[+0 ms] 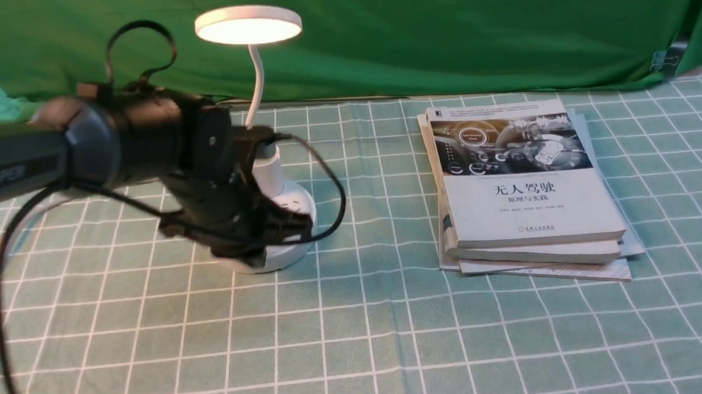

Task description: Turn on the table lamp.

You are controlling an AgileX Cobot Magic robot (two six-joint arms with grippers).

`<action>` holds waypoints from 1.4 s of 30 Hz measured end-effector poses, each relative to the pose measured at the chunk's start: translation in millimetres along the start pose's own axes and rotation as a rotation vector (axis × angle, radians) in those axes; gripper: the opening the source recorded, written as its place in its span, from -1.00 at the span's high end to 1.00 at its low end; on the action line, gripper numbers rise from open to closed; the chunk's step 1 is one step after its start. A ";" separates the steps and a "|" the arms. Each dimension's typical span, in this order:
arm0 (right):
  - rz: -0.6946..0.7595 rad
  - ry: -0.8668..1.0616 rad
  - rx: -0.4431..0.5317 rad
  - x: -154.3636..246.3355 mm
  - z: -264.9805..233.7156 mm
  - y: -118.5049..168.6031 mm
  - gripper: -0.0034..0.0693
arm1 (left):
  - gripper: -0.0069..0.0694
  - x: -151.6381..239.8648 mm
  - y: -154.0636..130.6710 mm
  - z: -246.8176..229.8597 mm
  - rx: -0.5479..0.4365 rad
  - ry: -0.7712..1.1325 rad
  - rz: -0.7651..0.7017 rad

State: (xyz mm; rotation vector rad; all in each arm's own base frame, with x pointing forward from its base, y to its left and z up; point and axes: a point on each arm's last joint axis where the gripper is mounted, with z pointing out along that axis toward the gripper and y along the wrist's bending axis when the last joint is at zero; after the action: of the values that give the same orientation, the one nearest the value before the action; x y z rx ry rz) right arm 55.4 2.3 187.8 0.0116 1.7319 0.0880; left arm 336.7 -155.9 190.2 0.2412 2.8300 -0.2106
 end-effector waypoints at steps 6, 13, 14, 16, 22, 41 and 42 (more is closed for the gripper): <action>0.000 0.000 0.000 0.0 0.0 0.0 0.25 | 0.82 68.5 7.4 -43.8 0.104 -0.056 -0.073; 0.000 0.000 0.000 0.0 0.0 0.0 0.25 | 0.82 130.1 16.7 -135.4 0.254 -0.399 -0.072; 0.000 0.000 0.000 0.0 0.0 0.0 0.25 | 0.82 136.0 17.7 -150.6 0.276 -0.465 -0.065; 0.001 0.000 0.000 0.0 0.0 0.0 0.25 | 0.82 148.7 20.4 -178.6 0.310 -0.592 -0.042; 0.004 0.000 0.000 0.0 0.0 0.0 0.25 | 0.82 184.3 28.5 -226.8 0.351 -0.814 0.042; 0.004 0.000 0.000 0.0 0.0 0.0 0.24 | 0.82 229.8 61.7 -220.9 0.161 -1.139 0.048; 0.004 0.000 0.000 0.0 0.0 0.0 0.24 | 0.82 233.5 65.1 -211.4 0.155 -1.209 0.026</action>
State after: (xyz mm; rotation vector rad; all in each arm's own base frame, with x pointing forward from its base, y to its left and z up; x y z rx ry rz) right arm 55.4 2.3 187.8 0.0152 1.7320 0.0911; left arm 70.4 -23.4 312.5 0.1122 1.6134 -0.3990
